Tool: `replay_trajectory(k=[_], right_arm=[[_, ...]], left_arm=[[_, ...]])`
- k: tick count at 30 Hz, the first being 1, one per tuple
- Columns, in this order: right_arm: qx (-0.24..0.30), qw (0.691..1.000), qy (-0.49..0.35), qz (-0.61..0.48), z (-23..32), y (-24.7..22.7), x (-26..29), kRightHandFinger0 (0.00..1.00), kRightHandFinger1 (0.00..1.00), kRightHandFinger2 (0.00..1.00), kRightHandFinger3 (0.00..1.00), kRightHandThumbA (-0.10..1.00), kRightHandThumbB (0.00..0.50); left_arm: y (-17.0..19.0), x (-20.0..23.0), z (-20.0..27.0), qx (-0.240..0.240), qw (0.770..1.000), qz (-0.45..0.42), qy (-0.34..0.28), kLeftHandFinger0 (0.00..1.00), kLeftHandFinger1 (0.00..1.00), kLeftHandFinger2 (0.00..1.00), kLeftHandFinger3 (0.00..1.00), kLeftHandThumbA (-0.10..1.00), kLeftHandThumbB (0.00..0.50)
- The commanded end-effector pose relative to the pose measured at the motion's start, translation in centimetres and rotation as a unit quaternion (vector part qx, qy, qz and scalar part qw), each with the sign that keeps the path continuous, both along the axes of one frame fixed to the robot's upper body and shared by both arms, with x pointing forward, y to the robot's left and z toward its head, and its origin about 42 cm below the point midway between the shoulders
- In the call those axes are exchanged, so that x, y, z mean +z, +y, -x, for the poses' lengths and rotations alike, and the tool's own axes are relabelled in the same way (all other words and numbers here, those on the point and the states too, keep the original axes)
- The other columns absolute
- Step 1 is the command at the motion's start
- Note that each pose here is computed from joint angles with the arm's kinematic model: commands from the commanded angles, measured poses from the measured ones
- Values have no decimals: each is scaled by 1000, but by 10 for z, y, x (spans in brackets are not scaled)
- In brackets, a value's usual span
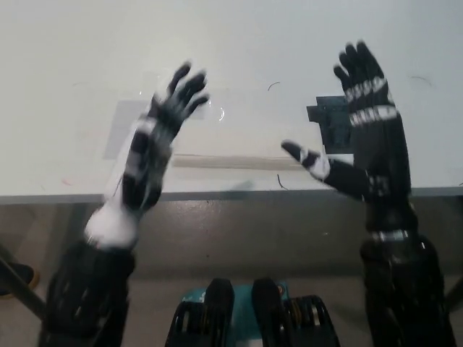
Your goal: A stack of napkins is kept in the middle of the table close to the robot and the robot places both its hands sideways on the stack. Then it moves its hands away from each other while pressing down on the napkins to make them smooth
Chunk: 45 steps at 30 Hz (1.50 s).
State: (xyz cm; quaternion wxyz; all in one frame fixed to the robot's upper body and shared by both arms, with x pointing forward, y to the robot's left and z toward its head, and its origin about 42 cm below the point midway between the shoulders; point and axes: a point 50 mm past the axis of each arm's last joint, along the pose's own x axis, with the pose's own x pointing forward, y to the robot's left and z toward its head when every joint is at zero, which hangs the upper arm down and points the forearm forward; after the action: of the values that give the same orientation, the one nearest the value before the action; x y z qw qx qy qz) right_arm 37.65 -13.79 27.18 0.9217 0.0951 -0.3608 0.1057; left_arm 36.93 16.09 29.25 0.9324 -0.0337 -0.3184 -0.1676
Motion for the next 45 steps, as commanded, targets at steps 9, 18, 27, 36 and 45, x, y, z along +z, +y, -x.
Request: replay_trajectory(k=[9,18,27,36,45], right_arm=[[57,992,70,-89,-96,59,39,1000,1000,1000,1000,1000,242],[46,991,84,-93,-136,83,58,1000,1000,1000,1000,1000,228],[70,986,118,-92,-157,102,63,1000,1000,1000,1000,1000,189],[78,976,189,-76,-169,108,36,1000,1000,1000,1000,1000,201],[57,963,259,-56,-167,101,-9,1000,1000,1000,1000,1000,258]], left_arm=[[-61,47,-112,-38,986,99,130,1000,1000,1000,1000,1000,308],[-82,56,-159,-34,982,98,160,1000,1000,1000,1000,1000,294],[-78,54,-174,-18,978,112,173,1000,1000,1000,1000,1000,281],[-59,20,-182,4,976,90,197,1000,1000,1000,1000,1000,294],[-50,-24,-182,26,965,76,250,1000,1000,1000,1000,1000,295]])
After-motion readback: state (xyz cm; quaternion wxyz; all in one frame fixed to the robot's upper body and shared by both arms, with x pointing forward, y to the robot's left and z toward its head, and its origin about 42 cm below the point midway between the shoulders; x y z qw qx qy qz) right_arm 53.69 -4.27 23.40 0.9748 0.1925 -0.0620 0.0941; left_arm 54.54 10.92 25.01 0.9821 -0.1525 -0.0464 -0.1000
